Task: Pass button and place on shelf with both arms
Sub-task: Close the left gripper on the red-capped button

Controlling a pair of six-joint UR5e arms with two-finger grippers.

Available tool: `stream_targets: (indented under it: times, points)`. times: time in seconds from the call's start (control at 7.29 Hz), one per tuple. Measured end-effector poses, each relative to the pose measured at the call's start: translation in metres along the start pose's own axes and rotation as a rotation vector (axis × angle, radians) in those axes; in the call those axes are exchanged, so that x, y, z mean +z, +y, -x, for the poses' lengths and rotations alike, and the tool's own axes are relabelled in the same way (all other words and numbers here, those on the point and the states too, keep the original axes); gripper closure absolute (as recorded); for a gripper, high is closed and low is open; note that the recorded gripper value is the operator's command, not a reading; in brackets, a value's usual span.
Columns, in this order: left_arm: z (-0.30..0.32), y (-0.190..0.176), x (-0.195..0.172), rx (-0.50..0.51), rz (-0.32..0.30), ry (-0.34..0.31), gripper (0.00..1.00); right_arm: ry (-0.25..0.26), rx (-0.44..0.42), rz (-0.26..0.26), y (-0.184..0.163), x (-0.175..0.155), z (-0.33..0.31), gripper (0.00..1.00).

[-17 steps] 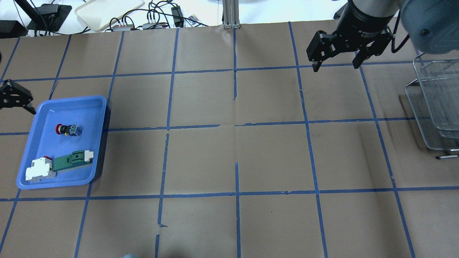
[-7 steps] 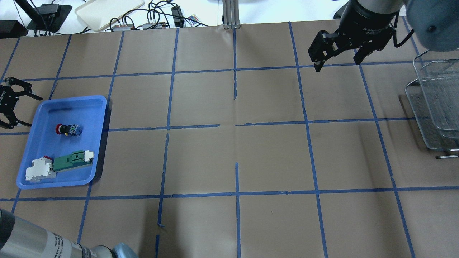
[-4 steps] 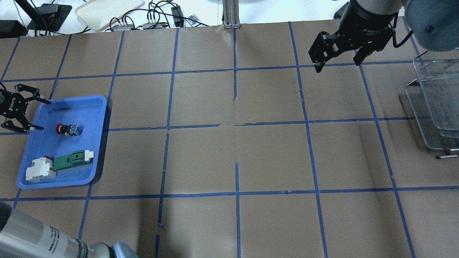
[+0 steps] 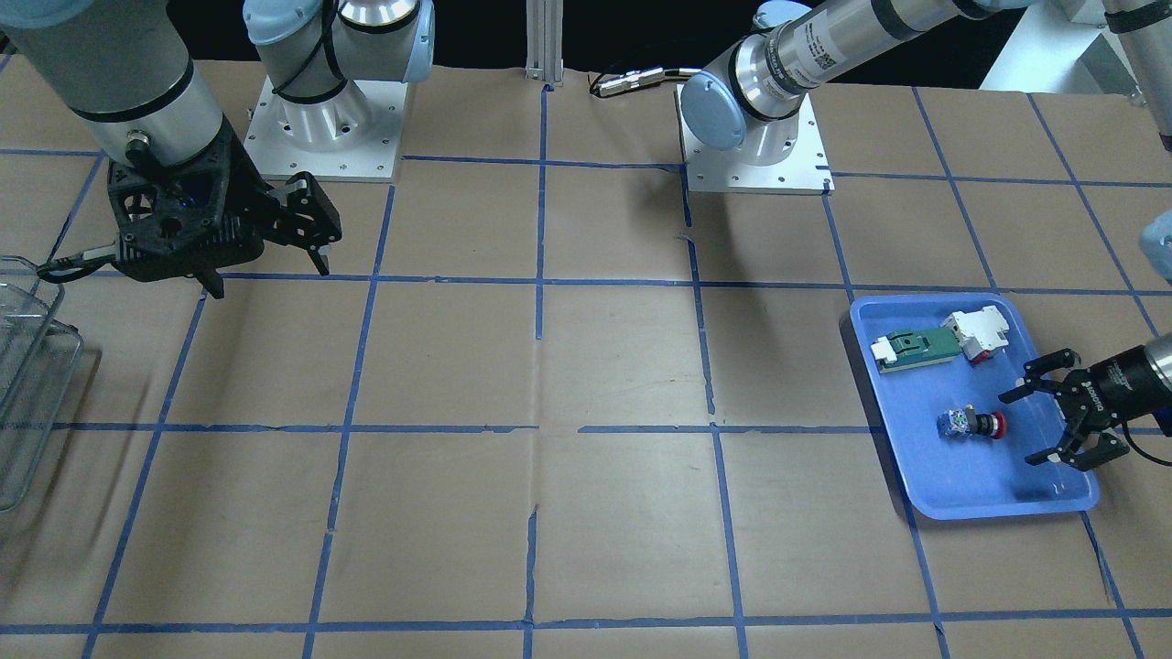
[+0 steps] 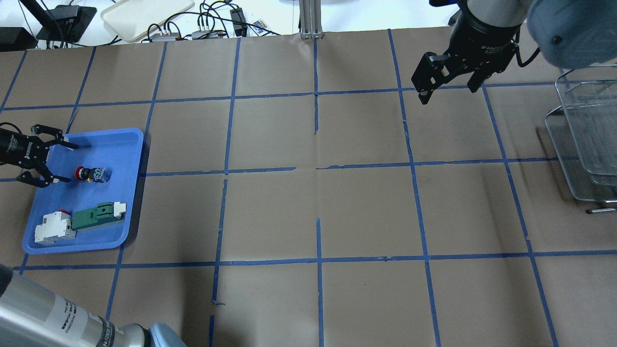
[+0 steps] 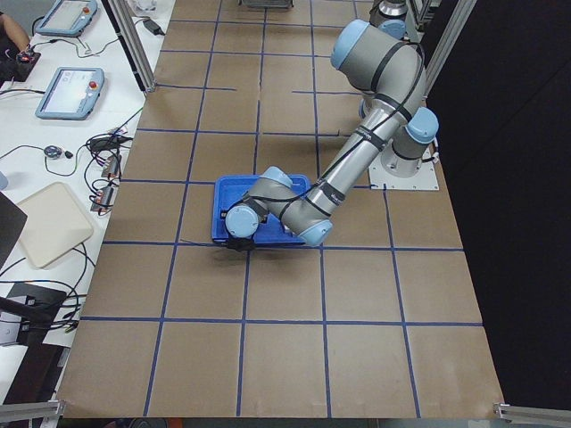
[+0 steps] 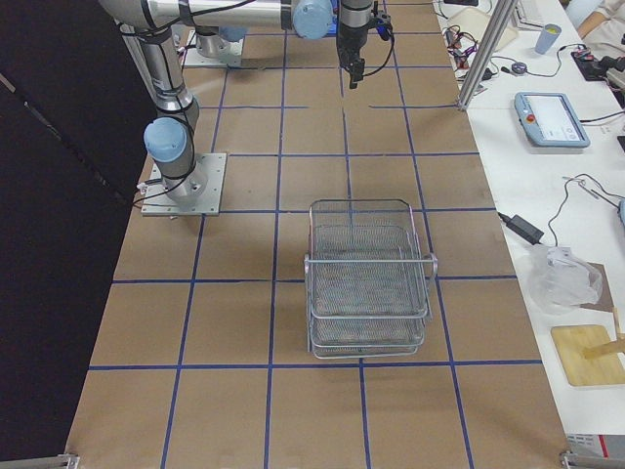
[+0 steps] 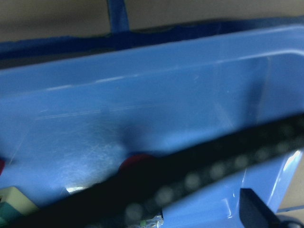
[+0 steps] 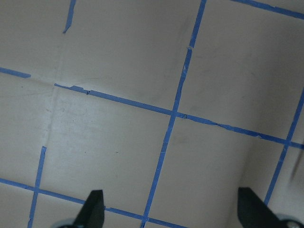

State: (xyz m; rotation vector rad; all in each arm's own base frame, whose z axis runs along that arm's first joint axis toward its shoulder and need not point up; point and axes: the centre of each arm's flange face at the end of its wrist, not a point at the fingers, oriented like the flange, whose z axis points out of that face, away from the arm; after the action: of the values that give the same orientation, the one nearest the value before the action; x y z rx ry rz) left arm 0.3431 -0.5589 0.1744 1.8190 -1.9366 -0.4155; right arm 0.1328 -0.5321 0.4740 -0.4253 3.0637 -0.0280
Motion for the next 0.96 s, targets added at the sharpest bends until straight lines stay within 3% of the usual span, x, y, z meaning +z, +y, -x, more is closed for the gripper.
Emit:
stream_targets:
  times: [0.55, 0.96]
  points:
    - [0.002, -0.007, 0.024, -0.052, 0.075, 0.018, 0.00, -0.028, -0.159, -0.030, -0.008, 0.005, 0.002, 0.00]
    - [0.005, -0.009, 0.033, -0.057, 0.087, 0.014, 0.05, -0.023, -0.175, -0.056, -0.014, 0.007, 0.002, 0.00]
